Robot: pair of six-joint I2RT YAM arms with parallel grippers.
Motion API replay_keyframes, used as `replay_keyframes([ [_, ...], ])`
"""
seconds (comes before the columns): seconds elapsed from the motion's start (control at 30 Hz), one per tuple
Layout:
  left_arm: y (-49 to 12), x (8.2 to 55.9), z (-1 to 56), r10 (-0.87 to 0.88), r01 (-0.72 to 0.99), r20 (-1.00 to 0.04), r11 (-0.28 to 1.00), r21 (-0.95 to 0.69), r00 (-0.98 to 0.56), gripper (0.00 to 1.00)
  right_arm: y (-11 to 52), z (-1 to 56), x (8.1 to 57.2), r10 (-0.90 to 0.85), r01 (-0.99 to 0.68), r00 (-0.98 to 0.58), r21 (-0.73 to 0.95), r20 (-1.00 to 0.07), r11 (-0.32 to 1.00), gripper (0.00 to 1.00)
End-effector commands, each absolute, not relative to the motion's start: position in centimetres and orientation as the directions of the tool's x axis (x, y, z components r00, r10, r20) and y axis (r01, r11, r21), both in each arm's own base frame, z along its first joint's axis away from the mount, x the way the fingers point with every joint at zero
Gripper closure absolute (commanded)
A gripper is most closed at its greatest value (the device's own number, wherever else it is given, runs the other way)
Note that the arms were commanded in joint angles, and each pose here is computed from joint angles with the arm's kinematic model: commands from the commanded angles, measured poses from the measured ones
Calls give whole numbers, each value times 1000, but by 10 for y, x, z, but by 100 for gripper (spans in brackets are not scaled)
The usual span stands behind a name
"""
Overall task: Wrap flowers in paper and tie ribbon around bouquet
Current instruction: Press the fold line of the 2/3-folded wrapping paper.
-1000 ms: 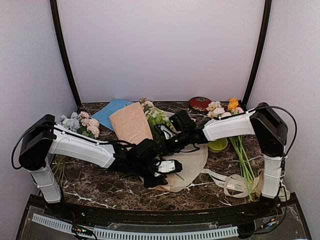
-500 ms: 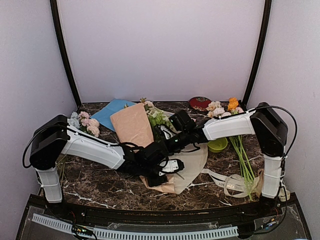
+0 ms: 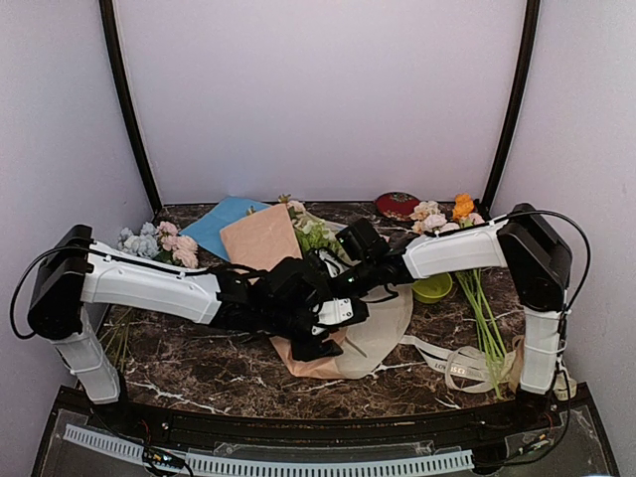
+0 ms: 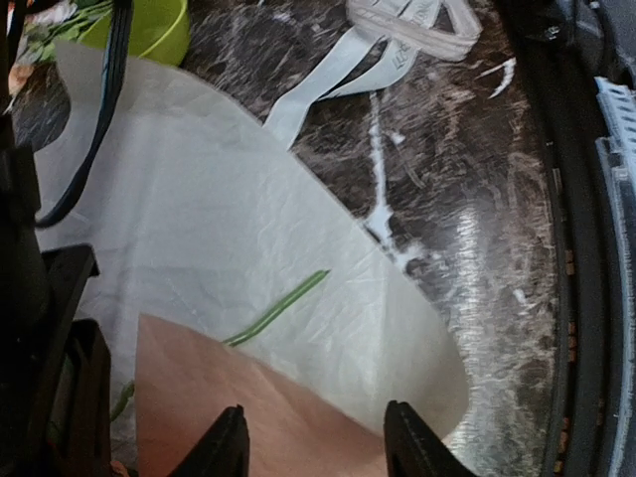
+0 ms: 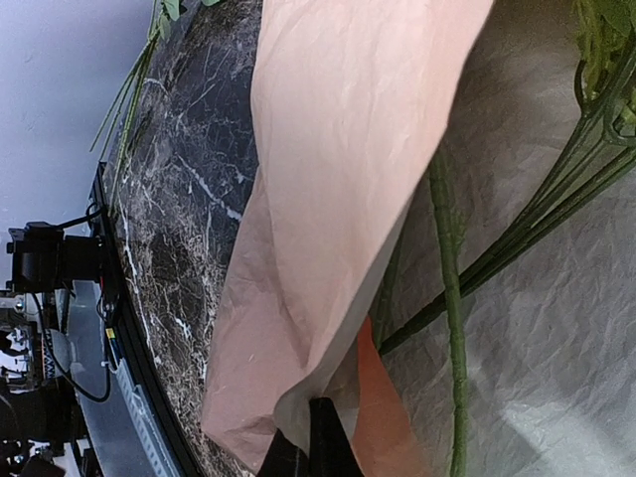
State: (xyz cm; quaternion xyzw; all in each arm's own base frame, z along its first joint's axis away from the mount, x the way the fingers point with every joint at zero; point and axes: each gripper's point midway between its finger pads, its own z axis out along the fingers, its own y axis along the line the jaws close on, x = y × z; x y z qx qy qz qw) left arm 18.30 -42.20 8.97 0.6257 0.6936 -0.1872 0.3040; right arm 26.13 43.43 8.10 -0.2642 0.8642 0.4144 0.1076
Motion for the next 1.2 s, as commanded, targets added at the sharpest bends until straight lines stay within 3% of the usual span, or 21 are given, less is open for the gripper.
replay_keyframes([
  [0.0, -435, 137, 128, 677, 996, -732, -86, 21, 74, 59, 439, 88, 266, -371, -562, -827, 662, -424, 496, 100],
  [0.17, -410, 119, 114, 739, 984, -660, -177, 4, 136, 72, 440, 87, 268, -371, -561, -827, 661, -422, 499, 100],
  [0.33, -404, 120, 121, 724, 981, -666, -183, 65, 179, 59, 440, 84, 268, -376, -559, -828, 661, -415, 501, 100],
  [0.4, -413, 133, 128, 702, 988, -695, -121, 95, 153, 58, 440, 84, 268, -373, -557, -830, 662, -415, 502, 100],
  [0.5, -427, 172, 135, 664, 989, -747, 86, 118, 32, 58, 441, 87, 269, -368, -559, -829, 662, -422, 500, 100],
  [0.67, -421, 223, 112, 705, 943, -701, 297, 152, -109, 53, 448, 92, 275, -403, -623, -782, 630, -476, 464, 100],
  [0.77, -420, 236, 111, 699, 930, -696, 345, 126, -165, 47, 449, 90, 281, -438, -658, -752, 597, -492, 459, 100],
  [0.9, -427, 221, 109, 688, 963, -718, 251, 99, -105, 38, 454, 88, 282, -463, -675, -735, 597, -495, 434, 100],
  [1.0, -426, 241, 105, 701, 938, -700, 320, 135, -139, 31, 456, 87, 281, -477, -678, -731, 600, -489, 425, 100],
  [1.1, -425, 264, 103, 688, 899, -679, 428, 94, -256, 31, 456, 89, 281, -477, -681, -728, 601, -492, 420, 100],
  [1.17, -427, 264, 99, 681, 901, -684, 425, 81, -260, 30, 456, 89, 280, -479, -685, -724, 600, -497, 414, 100],
])
